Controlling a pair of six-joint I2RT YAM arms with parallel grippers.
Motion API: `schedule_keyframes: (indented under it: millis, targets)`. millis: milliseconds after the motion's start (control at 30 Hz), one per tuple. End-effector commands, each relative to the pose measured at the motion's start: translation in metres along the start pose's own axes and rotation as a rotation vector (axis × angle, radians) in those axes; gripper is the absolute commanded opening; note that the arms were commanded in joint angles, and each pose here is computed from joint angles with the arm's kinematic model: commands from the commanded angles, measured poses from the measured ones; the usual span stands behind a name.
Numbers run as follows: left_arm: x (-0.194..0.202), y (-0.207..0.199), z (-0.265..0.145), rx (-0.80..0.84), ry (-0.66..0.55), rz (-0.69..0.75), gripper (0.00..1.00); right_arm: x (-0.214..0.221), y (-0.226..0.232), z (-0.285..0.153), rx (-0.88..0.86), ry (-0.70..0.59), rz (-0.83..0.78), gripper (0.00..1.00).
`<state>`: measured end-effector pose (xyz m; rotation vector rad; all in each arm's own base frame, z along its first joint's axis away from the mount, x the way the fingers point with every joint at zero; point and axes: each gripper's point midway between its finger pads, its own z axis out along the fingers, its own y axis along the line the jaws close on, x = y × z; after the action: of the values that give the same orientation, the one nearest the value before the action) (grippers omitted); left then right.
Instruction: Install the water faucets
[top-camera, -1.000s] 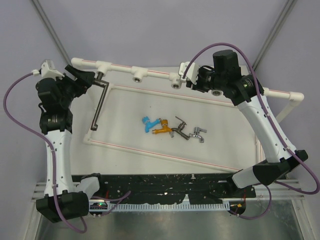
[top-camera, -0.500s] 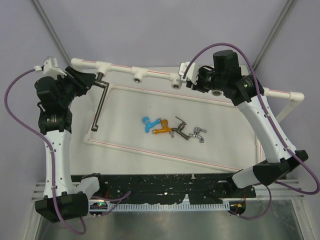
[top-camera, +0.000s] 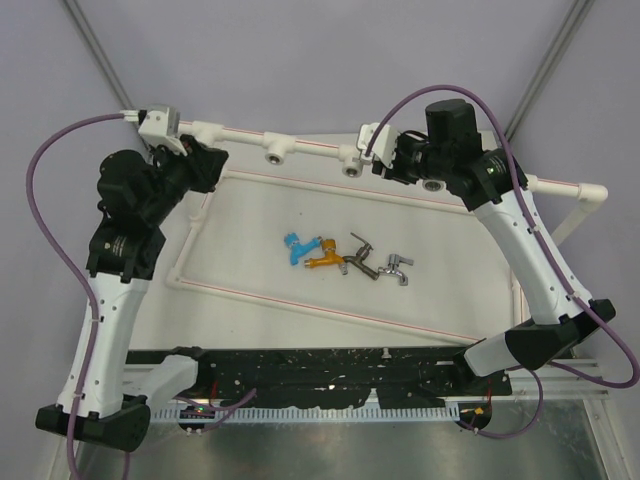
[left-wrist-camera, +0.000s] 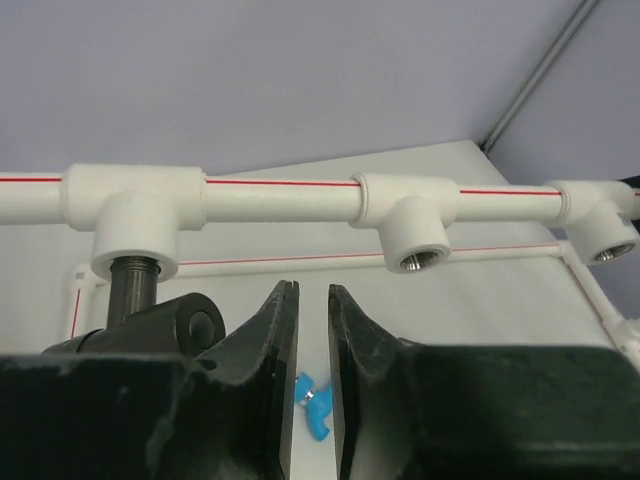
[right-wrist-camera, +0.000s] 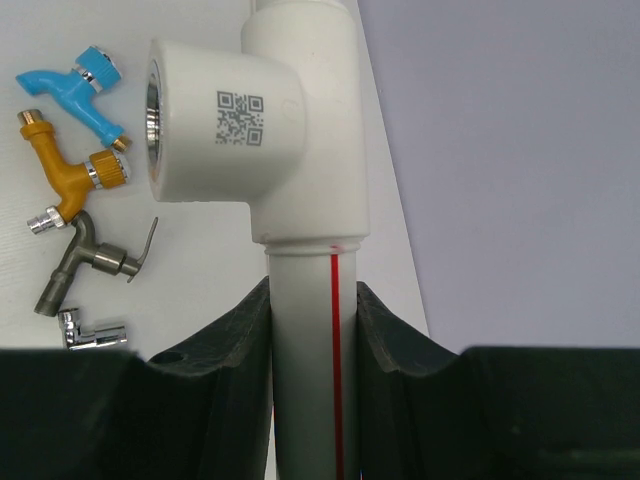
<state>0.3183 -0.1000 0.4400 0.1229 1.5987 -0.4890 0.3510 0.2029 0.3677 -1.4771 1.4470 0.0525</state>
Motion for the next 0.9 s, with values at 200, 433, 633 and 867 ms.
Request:
schedule_keyframes:
  millis: [200,433,633,867]
  targets:
    - [0.062,0.009,0.01,-0.036,0.204,0.049,0.34,-0.001,0.04,0.031,-0.179,-0.053,0.093,0.05]
    - [0.037,-0.033,-0.003,0.137,0.18,0.046,0.46,-0.001,0.04,0.033,-0.182,-0.055,0.097,0.05]
    - [-0.012,-0.015,-0.019,-0.011,0.051,0.114,0.54,-0.001,0.04,0.032,-0.179,-0.051,0.096,0.05]
    - [-0.027,0.039,-0.022,-0.3,0.005,0.24,0.59,-0.001,0.04,0.032,-0.181,-0.053,0.096,0.05]
